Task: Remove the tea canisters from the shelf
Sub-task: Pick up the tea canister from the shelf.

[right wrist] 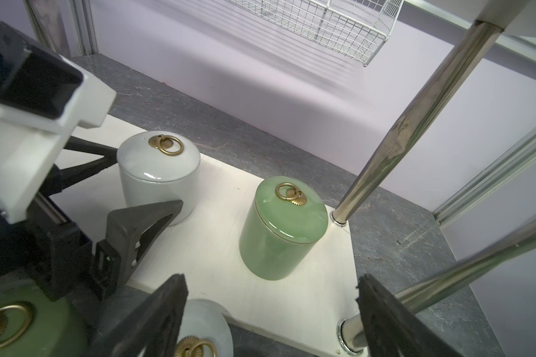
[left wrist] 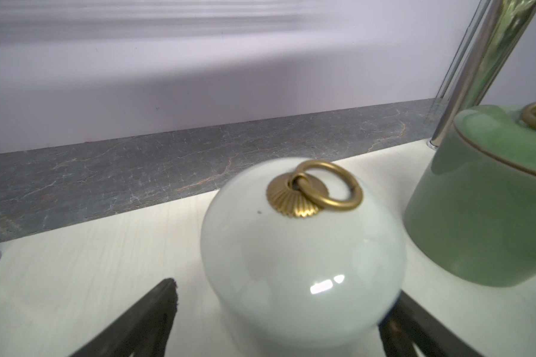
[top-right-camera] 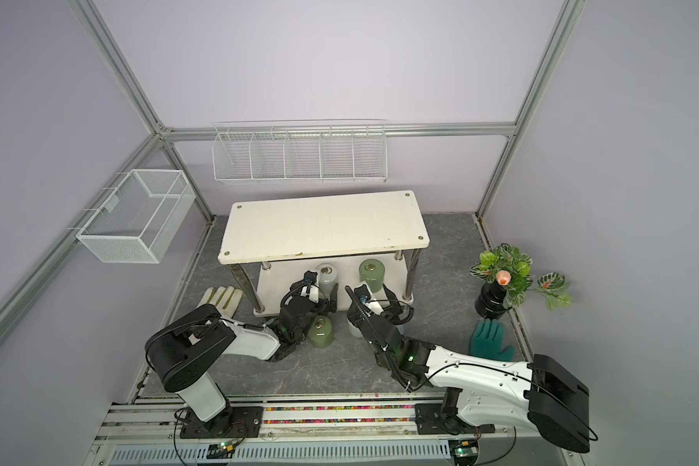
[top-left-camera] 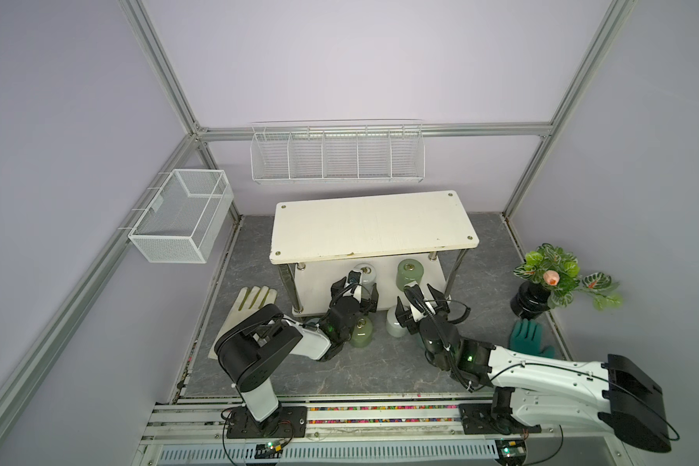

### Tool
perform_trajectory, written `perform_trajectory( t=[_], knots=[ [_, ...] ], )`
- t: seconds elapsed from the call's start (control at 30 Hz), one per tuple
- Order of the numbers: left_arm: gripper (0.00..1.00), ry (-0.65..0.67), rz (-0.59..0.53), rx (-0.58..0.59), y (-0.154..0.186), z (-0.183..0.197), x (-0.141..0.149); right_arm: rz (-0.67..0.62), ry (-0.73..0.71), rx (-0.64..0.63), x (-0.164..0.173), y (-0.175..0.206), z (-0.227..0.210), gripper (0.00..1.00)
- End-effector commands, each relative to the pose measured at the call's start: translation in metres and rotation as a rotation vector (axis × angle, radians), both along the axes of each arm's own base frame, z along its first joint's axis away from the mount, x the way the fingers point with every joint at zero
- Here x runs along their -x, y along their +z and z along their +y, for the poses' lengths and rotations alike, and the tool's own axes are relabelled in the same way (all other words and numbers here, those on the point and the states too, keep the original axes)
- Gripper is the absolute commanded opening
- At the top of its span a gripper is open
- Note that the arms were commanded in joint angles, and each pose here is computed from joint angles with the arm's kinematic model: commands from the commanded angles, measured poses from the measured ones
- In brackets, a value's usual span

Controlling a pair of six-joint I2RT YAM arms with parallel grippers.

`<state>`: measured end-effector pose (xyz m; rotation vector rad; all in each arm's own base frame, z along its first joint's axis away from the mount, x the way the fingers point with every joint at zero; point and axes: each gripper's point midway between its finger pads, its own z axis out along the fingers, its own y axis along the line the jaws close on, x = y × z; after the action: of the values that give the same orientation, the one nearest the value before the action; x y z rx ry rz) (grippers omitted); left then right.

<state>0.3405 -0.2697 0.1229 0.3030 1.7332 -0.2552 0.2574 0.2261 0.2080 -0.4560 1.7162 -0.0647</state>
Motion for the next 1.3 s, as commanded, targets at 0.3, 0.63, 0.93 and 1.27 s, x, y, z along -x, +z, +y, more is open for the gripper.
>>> perform_trajectory(
  t=[0.3,0.63,0.93,1.27],
  knots=[
    [1.00,0.000,-0.043,0.033,0.011,-0.005,-0.024,-0.022,0.004,-0.046,-0.007,0.014,0.003,0.89],
    [1.00,0.004,-0.051,0.037,0.009,-0.007,-0.039,-0.009,0.001,-0.039,-0.010,0.008,0.004,0.89],
    [0.99,0.015,-0.034,0.046,0.001,-0.005,-0.042,0.002,0.001,-0.034,-0.015,0.004,0.005,0.89],
    [0.81,0.023,-0.038,0.045,0.001,-0.002,-0.042,0.008,0.001,-0.033,-0.018,0.003,0.006,0.89]
  ],
)
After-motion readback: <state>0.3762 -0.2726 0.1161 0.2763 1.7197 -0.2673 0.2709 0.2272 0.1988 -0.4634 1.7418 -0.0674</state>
